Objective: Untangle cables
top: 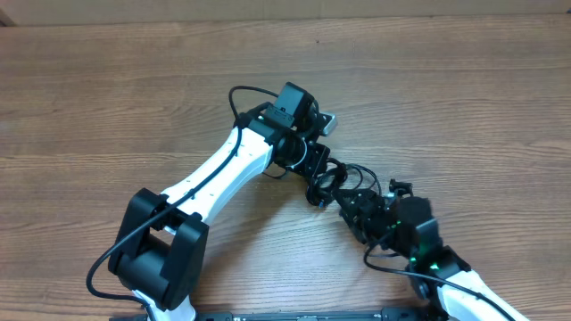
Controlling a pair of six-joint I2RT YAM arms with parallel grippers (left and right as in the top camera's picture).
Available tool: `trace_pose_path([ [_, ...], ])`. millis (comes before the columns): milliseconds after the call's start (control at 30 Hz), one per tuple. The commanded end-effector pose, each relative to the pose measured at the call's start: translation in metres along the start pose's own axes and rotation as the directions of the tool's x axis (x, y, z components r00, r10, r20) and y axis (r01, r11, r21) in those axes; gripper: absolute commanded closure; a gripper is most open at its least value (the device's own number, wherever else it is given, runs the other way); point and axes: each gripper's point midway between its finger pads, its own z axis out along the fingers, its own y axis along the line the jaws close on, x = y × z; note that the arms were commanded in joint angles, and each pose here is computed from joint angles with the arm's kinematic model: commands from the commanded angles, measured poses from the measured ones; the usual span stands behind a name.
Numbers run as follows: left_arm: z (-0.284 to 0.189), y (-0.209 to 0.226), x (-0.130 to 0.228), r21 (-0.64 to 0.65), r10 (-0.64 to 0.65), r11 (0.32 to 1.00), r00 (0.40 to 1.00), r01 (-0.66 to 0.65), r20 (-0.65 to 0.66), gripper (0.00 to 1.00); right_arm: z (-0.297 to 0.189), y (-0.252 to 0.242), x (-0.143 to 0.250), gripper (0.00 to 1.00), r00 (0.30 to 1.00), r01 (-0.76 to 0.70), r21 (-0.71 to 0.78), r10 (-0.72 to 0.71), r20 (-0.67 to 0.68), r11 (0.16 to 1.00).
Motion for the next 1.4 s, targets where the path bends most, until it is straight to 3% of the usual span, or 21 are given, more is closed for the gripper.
trace_pose_path([
  [0,-0.012,-0.025,-0.008,0.076,0.062,0.995,0.998,-0.064,0.033,0.96,0.003,-0.008,-0.032,0.43,0.971,-0.055,0.026,0.047,0.236,0.998],
  [167,-0.015,-0.047,-0.005,0.199,0.068,0.977,0.997,-0.071,0.022,0.96,0.011,-0.013,-0.034,0.53,0.966,-0.086,0.031,0.076,0.246,0.996],
  [233,-0.016,-0.051,-0.004,0.227,0.069,0.971,0.997,-0.071,0.020,0.96,0.014,-0.022,-0.034,0.67,0.967,-0.094,0.059,0.077,0.244,0.994],
  [367,-0.014,-0.038,-0.005,0.153,0.067,0.986,0.997,-0.069,0.024,0.96,0.017,-0.028,-0.029,0.96,0.975,-0.076,0.087,0.056,0.214,0.993],
  [633,-0.016,0.028,-0.003,-0.226,0.042,0.973,0.999,-0.037,0.017,0.96,0.002,0.022,-0.031,0.96,0.979,0.151,-0.076,-0.138,0.150,0.986],
  [800,-0.018,0.037,0.001,-0.281,0.031,0.959,1.000,-0.030,0.001,0.96,-0.023,0.044,-0.047,0.96,0.971,0.203,-0.166,-0.176,0.164,0.965],
  [900,-0.015,0.025,0.002,-0.212,0.053,0.976,0.999,-0.053,-0.005,0.96,-0.035,0.047,-0.062,0.96,0.965,0.195,-0.179,-0.157,0.208,0.964],
  [967,-0.012,0.006,0.004,-0.103,0.137,0.985,0.990,-0.139,-0.024,0.96,-0.040,0.044,-0.076,0.96,0.957,0.180,-0.167,-0.134,0.258,0.969],
  [1133,-0.012,-0.037,0.016,0.152,0.341,0.930,0.940,-0.335,-0.015,0.96,-0.047,0.038,-0.098,0.96,0.942,0.104,-0.162,-0.045,0.332,0.981],
  [1367,-0.012,-0.065,0.024,0.274,0.453,0.854,0.891,-0.441,0.024,0.96,-0.049,0.039,-0.104,0.96,0.930,-0.106,-0.238,0.181,0.321,0.965],
])
